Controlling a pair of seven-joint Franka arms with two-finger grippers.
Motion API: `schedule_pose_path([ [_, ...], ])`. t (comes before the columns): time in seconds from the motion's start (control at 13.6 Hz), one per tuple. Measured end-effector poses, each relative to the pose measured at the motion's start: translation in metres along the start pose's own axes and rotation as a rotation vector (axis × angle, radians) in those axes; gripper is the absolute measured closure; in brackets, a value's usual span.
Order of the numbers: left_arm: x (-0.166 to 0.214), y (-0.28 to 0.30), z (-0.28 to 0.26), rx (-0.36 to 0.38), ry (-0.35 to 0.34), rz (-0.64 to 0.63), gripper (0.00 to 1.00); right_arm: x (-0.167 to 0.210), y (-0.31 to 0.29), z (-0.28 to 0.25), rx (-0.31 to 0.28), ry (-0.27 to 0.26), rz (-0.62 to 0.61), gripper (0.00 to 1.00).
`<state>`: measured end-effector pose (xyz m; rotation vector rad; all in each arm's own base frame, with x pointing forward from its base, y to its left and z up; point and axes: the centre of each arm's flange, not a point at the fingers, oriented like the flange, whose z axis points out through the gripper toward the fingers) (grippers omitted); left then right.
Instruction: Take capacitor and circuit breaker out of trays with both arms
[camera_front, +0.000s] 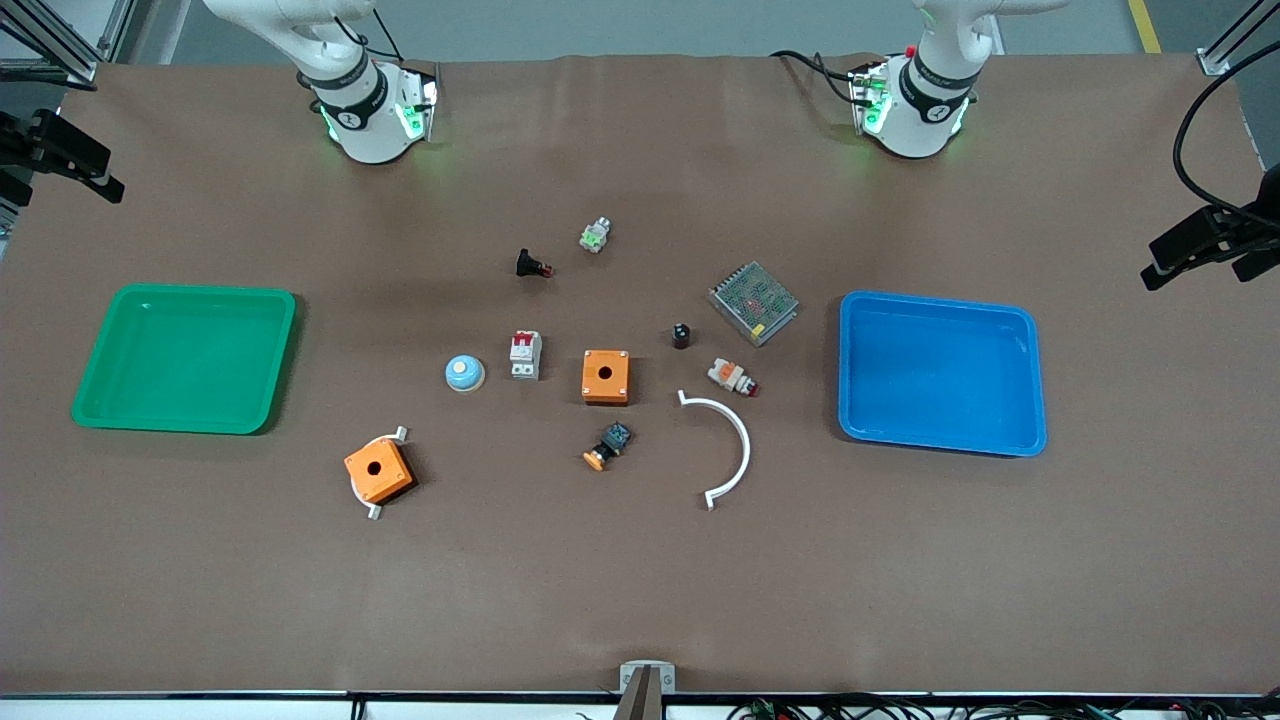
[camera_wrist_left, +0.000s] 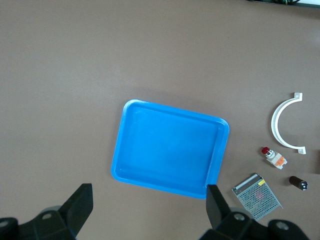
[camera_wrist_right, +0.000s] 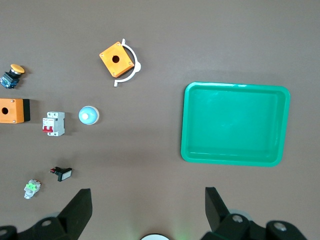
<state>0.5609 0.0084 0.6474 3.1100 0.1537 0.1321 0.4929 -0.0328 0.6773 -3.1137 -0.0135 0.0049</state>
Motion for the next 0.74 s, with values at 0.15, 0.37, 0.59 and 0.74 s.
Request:
schedule_pose_path([
  [0.15,0.000,0.000,0.000,0.000,0.000,0.000,0.00,0.005,0.000,0.000,-0.002,-0.013,0.001,0.00],
  [0.37,0.000,0.000,0.000,0.000,0.000,0.000,0.00,0.012,0.001,0.004,-0.011,-0.032,0.002,0.00],
  [0.59,0.000,0.000,0.000,0.000,0.000,0.000,0.00,0.013,0.001,0.010,-0.012,-0.058,0.002,0.00],
  [0.74,0.000,0.000,0.000,0.000,0.000,0.000,0.00,0.013,0.001,0.010,-0.012,-0.060,0.002,0.00],
])
